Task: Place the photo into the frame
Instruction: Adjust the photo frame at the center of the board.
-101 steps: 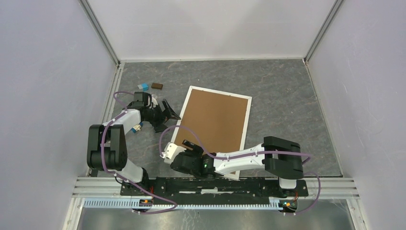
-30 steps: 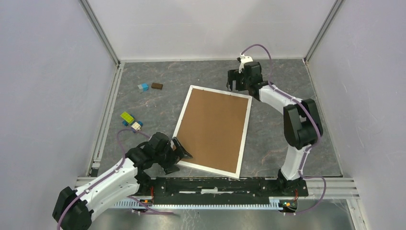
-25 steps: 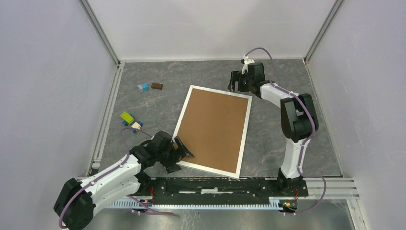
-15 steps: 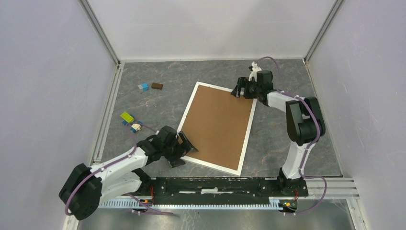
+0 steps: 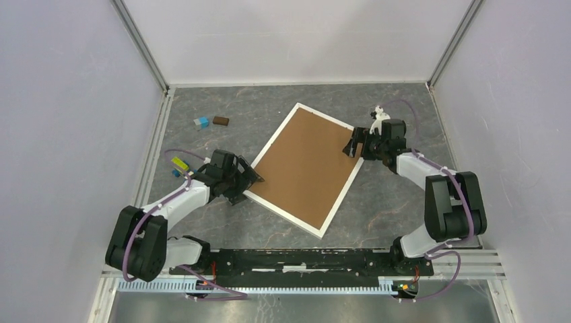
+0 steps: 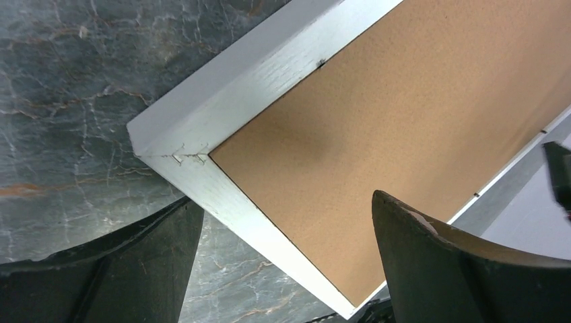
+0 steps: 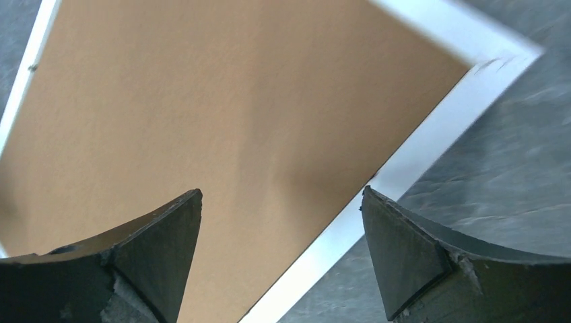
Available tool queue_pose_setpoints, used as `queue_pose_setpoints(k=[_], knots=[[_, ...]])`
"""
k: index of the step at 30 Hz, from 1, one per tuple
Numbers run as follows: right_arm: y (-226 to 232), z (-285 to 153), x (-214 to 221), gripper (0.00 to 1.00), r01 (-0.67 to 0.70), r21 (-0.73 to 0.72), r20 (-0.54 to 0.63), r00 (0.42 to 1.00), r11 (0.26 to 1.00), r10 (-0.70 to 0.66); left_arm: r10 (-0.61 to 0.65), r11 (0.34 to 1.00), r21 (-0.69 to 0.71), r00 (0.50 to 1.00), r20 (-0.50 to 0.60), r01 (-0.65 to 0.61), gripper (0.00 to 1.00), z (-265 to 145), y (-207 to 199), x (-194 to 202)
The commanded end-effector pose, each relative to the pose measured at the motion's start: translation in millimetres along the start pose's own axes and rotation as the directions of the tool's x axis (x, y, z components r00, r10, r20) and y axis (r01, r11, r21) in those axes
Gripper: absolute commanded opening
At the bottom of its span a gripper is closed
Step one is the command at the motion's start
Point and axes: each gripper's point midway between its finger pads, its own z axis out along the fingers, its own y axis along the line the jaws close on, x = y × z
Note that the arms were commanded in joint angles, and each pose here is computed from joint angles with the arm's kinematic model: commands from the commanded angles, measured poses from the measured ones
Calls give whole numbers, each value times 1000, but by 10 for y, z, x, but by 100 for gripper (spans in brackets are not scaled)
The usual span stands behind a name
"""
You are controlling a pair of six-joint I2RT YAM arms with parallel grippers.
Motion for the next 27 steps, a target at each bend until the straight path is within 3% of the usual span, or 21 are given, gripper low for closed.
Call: queue_pose_setpoints(k=[1,7,10,14,20,27], knots=[[-216,59,-701,94,109,150,121,984,983,-128,126,988,83,992,27,-128,100,-93,-197,-100],[-397,611,-1129,94,119,156,107,985,981,-137,144,941,317,988,-60,-118,100,-221,-364,367],[-403,856,-1224,92,116,123,91,988,986,-127,122,933,351,988,-91,-83,100,-193,-357,493],[-452,944,-990,91,77,102,26,996,992,-80,147,934,340,985,-91,-108,100,-134,-375,510],[-342,673,-513,90,11,14,-4,1000,1000,-11,184,945,294,977,-108,-145,100,49,-447,437],[-234,-44,424,89,-131,11,-10,991,991,131,189,950,262,980,-58,-168,100,220,-589,127]])
